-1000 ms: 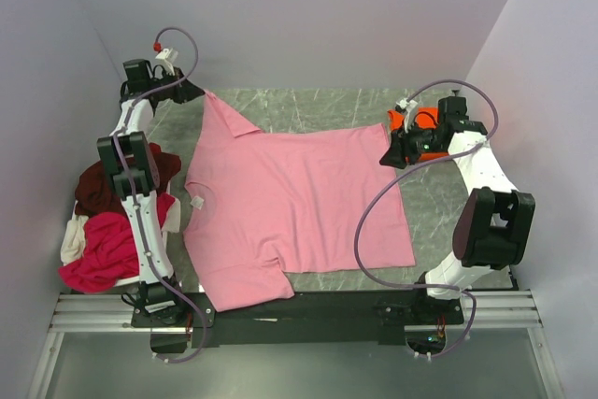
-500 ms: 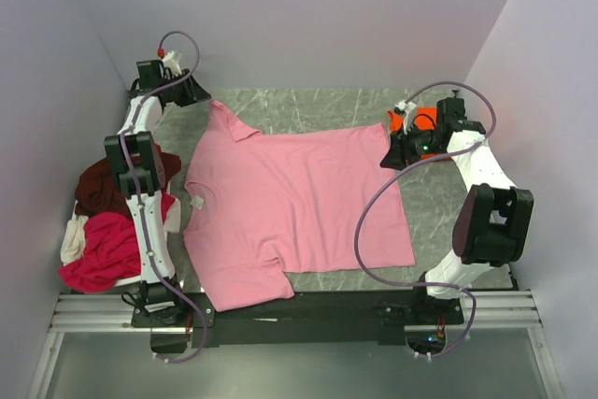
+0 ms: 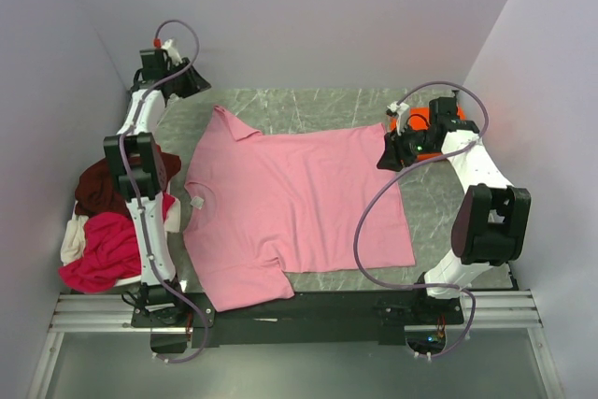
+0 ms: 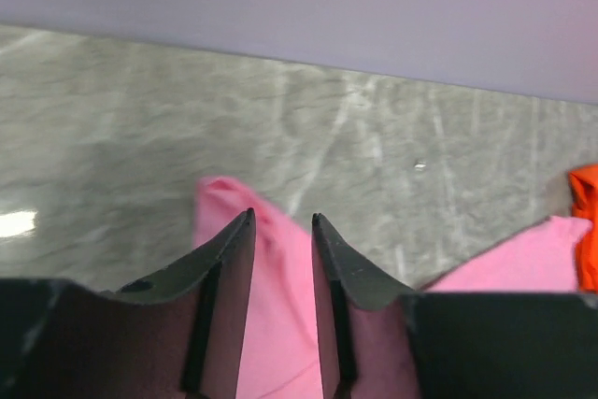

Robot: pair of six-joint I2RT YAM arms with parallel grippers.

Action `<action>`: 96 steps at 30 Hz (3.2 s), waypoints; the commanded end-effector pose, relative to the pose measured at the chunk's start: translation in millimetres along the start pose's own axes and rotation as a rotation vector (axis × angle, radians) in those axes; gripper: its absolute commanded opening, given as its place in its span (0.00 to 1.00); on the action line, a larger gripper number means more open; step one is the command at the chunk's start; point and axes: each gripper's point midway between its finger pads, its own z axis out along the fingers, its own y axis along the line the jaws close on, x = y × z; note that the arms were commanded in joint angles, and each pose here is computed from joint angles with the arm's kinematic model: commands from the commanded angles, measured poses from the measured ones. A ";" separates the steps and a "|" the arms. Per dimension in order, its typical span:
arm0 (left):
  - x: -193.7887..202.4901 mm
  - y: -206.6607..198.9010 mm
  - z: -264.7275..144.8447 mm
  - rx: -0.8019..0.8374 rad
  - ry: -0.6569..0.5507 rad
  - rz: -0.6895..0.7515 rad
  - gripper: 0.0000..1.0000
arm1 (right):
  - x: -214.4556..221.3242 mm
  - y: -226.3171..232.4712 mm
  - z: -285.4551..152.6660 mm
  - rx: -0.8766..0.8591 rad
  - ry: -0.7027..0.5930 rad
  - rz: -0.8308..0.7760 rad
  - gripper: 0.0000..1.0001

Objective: Fold and stack the t-shirts
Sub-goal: Flatten the tshirt out

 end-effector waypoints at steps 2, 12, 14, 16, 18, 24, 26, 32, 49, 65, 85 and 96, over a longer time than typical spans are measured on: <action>35.3 -69.0 10.3 0.055 0.105 -0.047 0.39 | -2.7 -0.1 1.5 0.000 -0.013 -0.020 0.50; 130.2 -70.9 -6.5 -0.257 0.219 -0.200 0.53 | -8.5 11.3 -4.1 -0.026 -0.040 -0.036 0.50; 129.1 -66.8 -10.9 -0.317 0.196 -0.210 0.54 | -8.7 13.0 -5.3 -0.024 -0.044 -0.041 0.50; 132.0 -65.3 -11.8 -0.342 0.194 -0.211 0.54 | -10.1 13.7 -6.4 -0.022 -0.049 -0.045 0.50; 135.5 -62.1 -14.0 -0.376 0.196 -0.214 0.54 | -11.9 14.7 -7.9 -0.021 -0.053 -0.049 0.50; 132.1 -63.1 -23.2 -0.408 0.172 -0.211 0.55 | -10.4 15.8 -7.9 -0.023 -0.050 -0.046 0.50; 129.8 -65.3 -25.1 -0.403 0.161 -0.219 0.55 | -9.8 15.5 -7.3 -0.024 -0.049 -0.045 0.50; 155.6 -56.8 -13.5 -0.438 0.219 -0.225 0.54 | -9.5 15.0 -7.4 -0.022 -0.047 -0.047 0.50; 168.8 -32.3 4.1 -0.522 0.230 -0.184 0.46 | -8.8 14.9 -8.8 -0.019 -0.046 -0.050 0.50; 152.7 -43.0 17.1 -0.465 0.218 -0.146 0.15 | -10.4 16.9 -14.5 -0.015 -0.056 -0.057 0.50; 14.2 -162.2 79.2 0.348 -0.035 -0.279 1.00 | -15.3 13.8 -37.3 0.017 -0.110 -0.050 0.50; -10.1 -82.2 14.6 0.046 -0.131 -0.042 0.99 | -13.7 13.1 -36.3 0.003 -0.114 -0.039 0.50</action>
